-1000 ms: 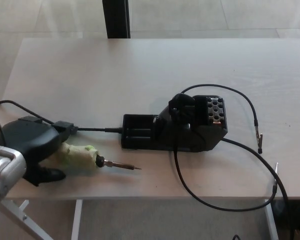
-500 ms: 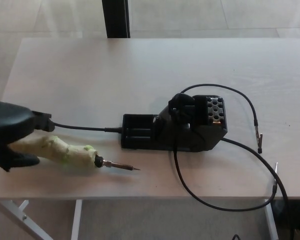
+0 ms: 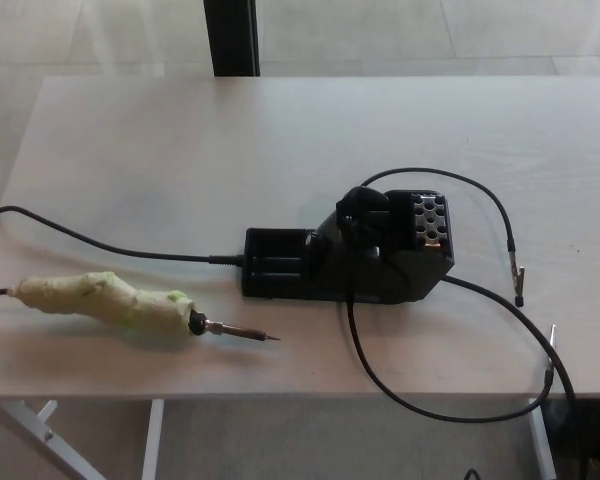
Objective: Use the left hand of the robot to grab the soldering gun kept on the middle of the table and pull it out of its base and keep it on the left side of the base
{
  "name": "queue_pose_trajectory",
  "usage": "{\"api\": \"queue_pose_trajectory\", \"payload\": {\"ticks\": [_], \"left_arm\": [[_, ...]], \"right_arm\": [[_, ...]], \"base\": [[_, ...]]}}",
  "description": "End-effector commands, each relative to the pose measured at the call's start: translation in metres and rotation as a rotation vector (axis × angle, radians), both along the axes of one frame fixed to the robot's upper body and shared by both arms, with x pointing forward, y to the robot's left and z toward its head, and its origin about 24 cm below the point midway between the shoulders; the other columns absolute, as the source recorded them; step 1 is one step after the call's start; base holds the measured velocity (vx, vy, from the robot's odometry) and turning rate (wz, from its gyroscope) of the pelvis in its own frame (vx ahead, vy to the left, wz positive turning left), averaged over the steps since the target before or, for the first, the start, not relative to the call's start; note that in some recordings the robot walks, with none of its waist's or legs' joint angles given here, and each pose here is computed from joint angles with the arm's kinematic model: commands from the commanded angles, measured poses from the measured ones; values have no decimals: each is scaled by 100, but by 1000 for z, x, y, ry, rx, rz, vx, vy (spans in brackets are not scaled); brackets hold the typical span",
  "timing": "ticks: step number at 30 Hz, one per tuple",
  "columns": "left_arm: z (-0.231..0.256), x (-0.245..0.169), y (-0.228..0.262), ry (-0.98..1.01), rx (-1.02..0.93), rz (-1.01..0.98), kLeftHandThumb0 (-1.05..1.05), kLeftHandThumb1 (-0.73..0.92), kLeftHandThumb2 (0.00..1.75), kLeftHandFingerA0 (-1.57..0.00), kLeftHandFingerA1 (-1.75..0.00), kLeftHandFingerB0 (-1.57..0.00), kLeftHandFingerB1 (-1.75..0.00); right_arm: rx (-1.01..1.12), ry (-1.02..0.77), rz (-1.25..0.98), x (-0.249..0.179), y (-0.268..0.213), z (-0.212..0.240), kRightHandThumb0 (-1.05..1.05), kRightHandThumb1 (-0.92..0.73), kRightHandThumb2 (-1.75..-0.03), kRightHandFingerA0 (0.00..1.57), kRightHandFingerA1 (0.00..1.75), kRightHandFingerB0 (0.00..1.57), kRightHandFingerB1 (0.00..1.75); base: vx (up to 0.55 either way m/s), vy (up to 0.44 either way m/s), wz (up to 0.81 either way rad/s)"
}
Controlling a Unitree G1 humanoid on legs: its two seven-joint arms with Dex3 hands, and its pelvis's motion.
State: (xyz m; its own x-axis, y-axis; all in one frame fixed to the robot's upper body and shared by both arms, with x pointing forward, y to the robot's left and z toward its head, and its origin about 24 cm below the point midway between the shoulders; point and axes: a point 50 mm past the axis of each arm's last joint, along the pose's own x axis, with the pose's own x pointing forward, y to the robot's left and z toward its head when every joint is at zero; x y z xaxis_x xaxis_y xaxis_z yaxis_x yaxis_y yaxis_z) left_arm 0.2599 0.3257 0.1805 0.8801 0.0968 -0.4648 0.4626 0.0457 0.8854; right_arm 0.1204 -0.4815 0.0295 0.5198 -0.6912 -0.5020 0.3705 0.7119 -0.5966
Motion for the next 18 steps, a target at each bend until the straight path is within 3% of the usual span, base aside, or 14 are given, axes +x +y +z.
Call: {"api": "queue_pose_trajectory", "payload": {"ticks": [1,3,5,6,7,10,11,12,14,15,16,17,18], "left_arm": [[-21,-144,125,-433,-1017,604,-53,72,63,-60,-51,-48,-39],[-71,-159,135,-500,-978,837,-51,76,62,-25,-38,-21,-32],[-107,-174,137,-585,-982,1094,-50,74,63,-11,-33,-17,-30],[-140,-183,138,-628,-1045,1276,-48,76,67,-4,-19,-13,-30],[-153,-188,135,-633,-1065,1327,-51,82,65,0,-30,-17,-33],[-172,-196,130,-687,-1116,1428,-48,78,68,-4,-19,-17,-37],[-191,-201,125,-715,-1144,1533,-42,77,66,-7,-27,-46,-52],[-215,-207,114,-525,-998,1606,-51,83,63,-12,-47,-44,-51],[-222,-211,110,-445,-931,1614,-51,83,63,-12,-47,-44,-51],[-230,-215,104,-261,-879,1551,-55,81,63,0,-41,-22,-37],[-236,-219,99,-122,-839,1506,-55,81,63,0,-41,-22,-37],[-244,-227,92,139,-730,1409,-56,82,65,-3,-33,-17,-37],[-244,-228,92,152,-722,1404,-56,82,65,-3,-33,-17,-37]], "right_arm": [[15,-25,-29,-15,-4,0,-105,-62,-97,74,74,40,39],[11,-23,-26,-15,-3,-1,-105,-62,-95,74,72,42,40],[10,-15,-22,-16,-2,-4,-105,-63,-97,72,70,43,39],[19,-19,-24,-16,-1,-6,-105,-62,-97,72,70,41,40],[23,-21,-27,-17,0,-6,-105,-62,-97,72,70,41,39],[29,-22,-28,-18,0,-8,-105,-62,-97,71,70,40,39],[31,-21,-35,-18,1,-9,-105,-63,-96,72,70,40,38],[34,-23,-38,-17,1,-9,-105,-62,-97,75,74,39,39],[32,-26,-36,-16,0,-7,-105,-62,-97,75,74,39,39],[31,-27,-36,-16,0,-7,-105,-61,-99,74,72,38,39],[30,-27,-35,-16,0,-7,-105,-61,-99,74,72,38,39],[34,-28,-37,-16,1,-9,-105,-61,-99,74,72,37,39],[34,-28,-38,-16,1,-9,-105,-61,-99,74,72,37,39]], "base": [[0,0,0],[0,0,0],[0,0,0],[0,0,0],[0,0,0],[0,0,0],[0,0,0],[0,0,0],[0,0,0],[0,0,0],[0,0,0],[0,0,0],[0,0,0]]}}
